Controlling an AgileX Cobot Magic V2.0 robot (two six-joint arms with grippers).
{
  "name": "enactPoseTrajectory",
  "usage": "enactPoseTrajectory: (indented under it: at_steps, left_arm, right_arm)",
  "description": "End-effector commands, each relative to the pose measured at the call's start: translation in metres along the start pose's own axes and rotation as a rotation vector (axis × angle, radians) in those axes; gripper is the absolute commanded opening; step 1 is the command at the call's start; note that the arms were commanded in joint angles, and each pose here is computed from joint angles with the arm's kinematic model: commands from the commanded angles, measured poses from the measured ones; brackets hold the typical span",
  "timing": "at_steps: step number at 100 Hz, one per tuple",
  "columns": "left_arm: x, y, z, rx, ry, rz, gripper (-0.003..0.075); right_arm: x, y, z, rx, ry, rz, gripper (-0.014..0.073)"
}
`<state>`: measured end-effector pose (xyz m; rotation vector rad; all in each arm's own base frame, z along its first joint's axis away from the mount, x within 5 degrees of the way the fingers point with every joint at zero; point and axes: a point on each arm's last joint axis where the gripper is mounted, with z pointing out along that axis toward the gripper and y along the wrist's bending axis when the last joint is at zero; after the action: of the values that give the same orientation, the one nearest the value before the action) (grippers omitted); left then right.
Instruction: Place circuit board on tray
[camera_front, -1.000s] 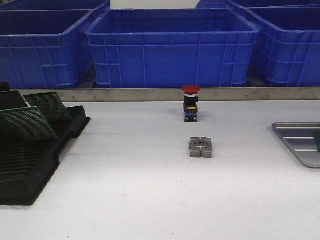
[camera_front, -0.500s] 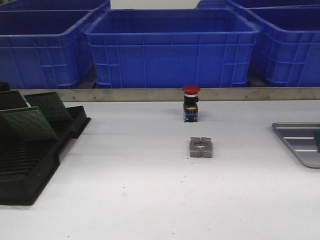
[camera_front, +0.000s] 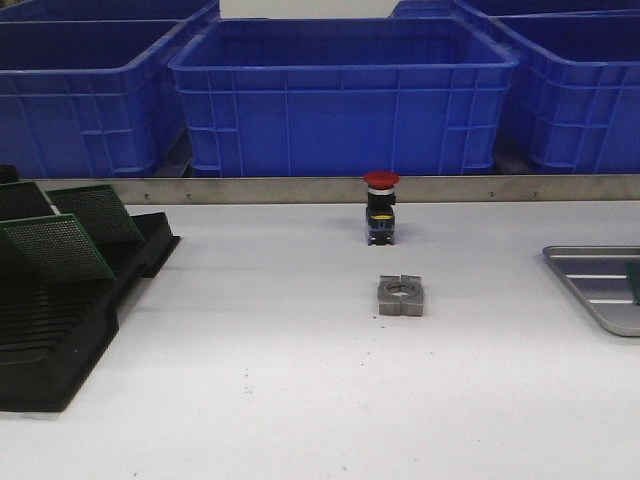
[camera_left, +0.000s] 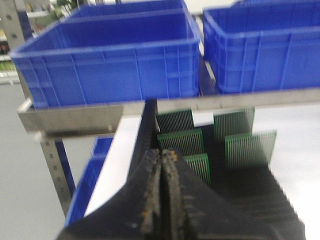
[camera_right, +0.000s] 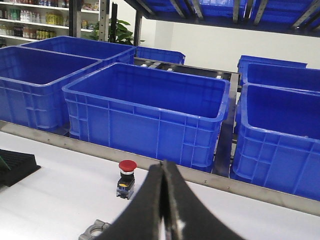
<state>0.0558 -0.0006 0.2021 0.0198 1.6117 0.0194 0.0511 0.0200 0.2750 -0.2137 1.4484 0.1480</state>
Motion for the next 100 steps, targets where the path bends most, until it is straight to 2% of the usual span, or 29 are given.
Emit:
enactPoseTrajectory:
  at_steps: [1,21,45,60,100]
  left_arm:
    - [0.0084,0.0,-0.0004,-0.004,-0.001,-0.01,-0.0017]
    - [0.0168,0.0007,-0.0012,-0.014,0.09,-0.048,-0.0017]
    - [0.0163,0.0009,-0.0011,-0.015,0.084,-0.042,-0.0017]
    - [0.0101,0.0007,-0.0009,-0.012,0.021,-0.069,-0.0017]
    - [0.0097,0.0007,-0.0009,-0.012,0.017,-0.069,-0.0017]
  right_arm:
    - [-0.0095,-0.0028,0.0003,0.028,-0.032,0.004,-0.0059]
    - [-0.0094,-0.0028,0.0003,0.027,-0.031,0.004,-0.0059]
    - [-0.0094,-0.0027,0.0003,0.026,-0.031,0.004,-0.0059]
    - [-0.0094,-0.0027,0.0003,0.026,-0.031,0.004,-0.0059]
    - [-0.0094,-0.0027,0.0003,0.026,-0.031,0.004,-0.0059]
